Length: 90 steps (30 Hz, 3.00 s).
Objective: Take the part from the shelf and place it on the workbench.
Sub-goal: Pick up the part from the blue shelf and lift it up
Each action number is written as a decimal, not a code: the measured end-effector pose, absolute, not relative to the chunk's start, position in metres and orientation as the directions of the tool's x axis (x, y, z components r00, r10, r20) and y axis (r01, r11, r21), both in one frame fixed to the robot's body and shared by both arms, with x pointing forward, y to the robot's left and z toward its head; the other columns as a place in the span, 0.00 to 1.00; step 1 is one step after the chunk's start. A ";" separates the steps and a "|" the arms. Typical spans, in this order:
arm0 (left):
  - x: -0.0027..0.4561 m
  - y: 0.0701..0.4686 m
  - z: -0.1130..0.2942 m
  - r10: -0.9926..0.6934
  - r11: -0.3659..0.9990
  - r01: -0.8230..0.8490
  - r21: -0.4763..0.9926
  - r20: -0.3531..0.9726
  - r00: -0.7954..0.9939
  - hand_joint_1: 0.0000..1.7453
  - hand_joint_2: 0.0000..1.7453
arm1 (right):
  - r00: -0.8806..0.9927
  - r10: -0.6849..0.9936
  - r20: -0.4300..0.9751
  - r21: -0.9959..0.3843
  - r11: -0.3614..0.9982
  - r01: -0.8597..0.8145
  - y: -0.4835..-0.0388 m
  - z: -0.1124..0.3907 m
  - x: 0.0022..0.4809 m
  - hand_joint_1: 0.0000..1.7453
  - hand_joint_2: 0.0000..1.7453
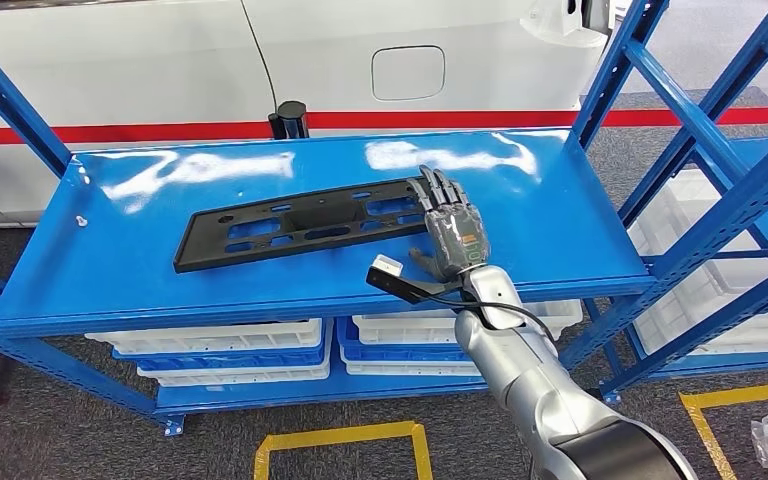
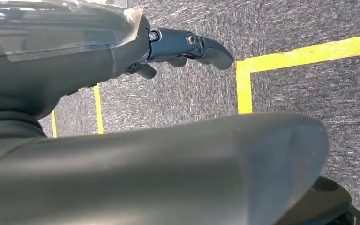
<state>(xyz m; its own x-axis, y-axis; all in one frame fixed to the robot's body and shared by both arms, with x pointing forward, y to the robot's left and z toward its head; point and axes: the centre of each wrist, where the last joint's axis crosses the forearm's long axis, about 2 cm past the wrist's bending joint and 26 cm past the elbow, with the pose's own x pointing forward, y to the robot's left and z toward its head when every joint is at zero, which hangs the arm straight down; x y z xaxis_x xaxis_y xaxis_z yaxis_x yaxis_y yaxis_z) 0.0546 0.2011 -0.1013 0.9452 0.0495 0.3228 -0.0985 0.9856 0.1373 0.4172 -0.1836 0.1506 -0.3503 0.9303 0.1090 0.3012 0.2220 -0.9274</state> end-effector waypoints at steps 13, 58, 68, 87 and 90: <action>0.054 0.203 -0.102 0.050 0.985 -0.100 0.141 0.321 0.946 0.00 0.00 | -0.356 0.928 0.114 -0.923 0.231 0.308 -0.185 0.151 0.418 0.96 1.00; 0.053 0.209 -0.103 0.046 0.979 -0.110 0.171 0.341 0.939 0.00 1.00 | -0.462 0.726 0.509 -0.740 0.643 0.196 -0.189 0.162 0.421 1.00 1.00; 0.061 0.211 -0.102 0.066 0.972 -0.138 0.189 0.347 0.936 0.00 1.00 | -0.514 0.112 0.851 -0.199 0.973 -0.119 -0.186 0.175 0.403 1.00 1.00; 0.061 0.209 -0.101 0.145 0.955 -0.224 0.196 0.349 0.926 0.00 1.00 | -0.628 -0.290 0.722 0.228 0.957 -0.180 -0.213 0.200 0.352 1.00 1.00; 0.061 0.207 -0.101 0.163 0.952 -0.240 0.192 0.346 0.924 0.00 1.00 | -0.659 -0.258 0.706 0.215 0.966 -0.147 -0.215 0.205 0.350 1.00 1.00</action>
<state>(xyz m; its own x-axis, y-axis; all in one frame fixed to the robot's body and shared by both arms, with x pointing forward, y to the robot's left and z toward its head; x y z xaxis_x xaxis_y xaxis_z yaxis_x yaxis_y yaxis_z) 0.0607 0.2069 -0.1009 0.9240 0.1633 0.3457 -0.2399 0.9517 0.1917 0.3495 -0.2151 0.2053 -0.6592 -0.2576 0.7065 -0.1467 0.9655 0.2151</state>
